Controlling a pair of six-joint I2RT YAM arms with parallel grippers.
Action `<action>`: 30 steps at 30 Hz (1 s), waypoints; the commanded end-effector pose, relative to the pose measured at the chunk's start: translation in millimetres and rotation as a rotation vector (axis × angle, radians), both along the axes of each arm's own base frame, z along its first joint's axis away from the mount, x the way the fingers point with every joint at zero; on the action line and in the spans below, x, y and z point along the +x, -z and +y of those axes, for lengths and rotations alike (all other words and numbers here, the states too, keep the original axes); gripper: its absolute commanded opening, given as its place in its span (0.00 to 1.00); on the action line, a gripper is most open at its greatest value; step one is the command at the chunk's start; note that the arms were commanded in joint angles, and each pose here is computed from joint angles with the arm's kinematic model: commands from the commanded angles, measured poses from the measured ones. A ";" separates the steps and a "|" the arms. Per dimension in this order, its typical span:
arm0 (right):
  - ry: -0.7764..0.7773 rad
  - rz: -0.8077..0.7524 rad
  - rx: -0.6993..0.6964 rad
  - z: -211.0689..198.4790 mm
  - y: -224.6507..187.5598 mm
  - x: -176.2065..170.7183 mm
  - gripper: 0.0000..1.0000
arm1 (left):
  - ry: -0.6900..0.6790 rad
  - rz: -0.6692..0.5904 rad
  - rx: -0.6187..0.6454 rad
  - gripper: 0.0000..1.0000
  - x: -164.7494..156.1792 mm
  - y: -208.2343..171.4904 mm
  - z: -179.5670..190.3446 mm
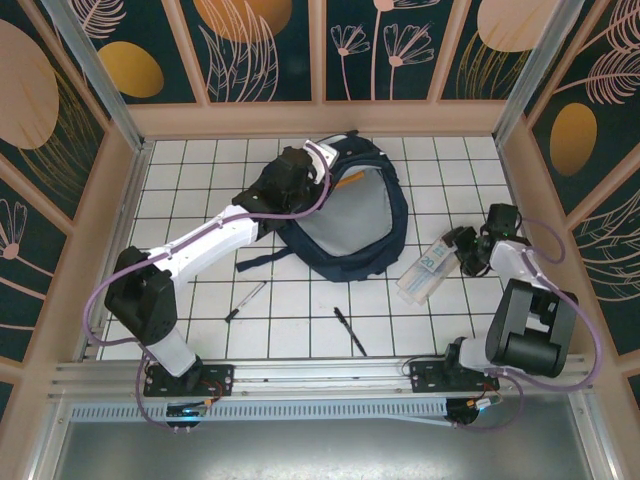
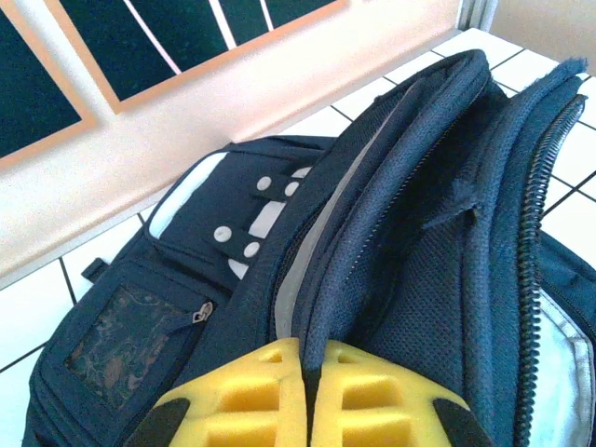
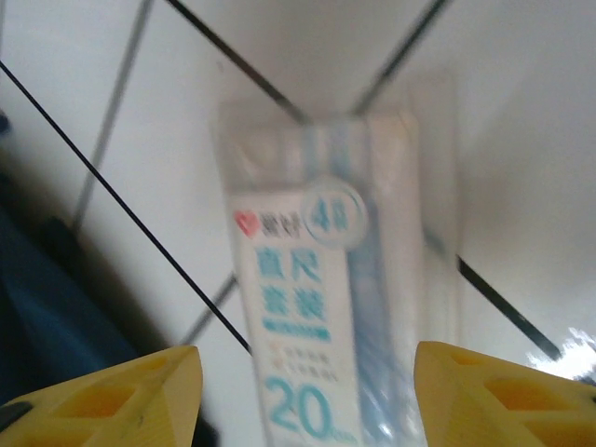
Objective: Pack the student bag
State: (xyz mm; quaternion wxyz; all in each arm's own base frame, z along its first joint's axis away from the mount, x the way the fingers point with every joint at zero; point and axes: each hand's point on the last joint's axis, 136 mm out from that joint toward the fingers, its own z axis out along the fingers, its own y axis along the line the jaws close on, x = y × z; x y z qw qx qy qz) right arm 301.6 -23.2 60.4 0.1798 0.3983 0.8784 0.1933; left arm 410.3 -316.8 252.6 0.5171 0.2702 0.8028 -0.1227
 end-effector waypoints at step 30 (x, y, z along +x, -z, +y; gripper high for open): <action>-0.168 0.385 -0.339 25.0 69.1 -21.0 0.76 | 0.004 -0.037 -0.099 0.00 -1.4 -35.7 1.7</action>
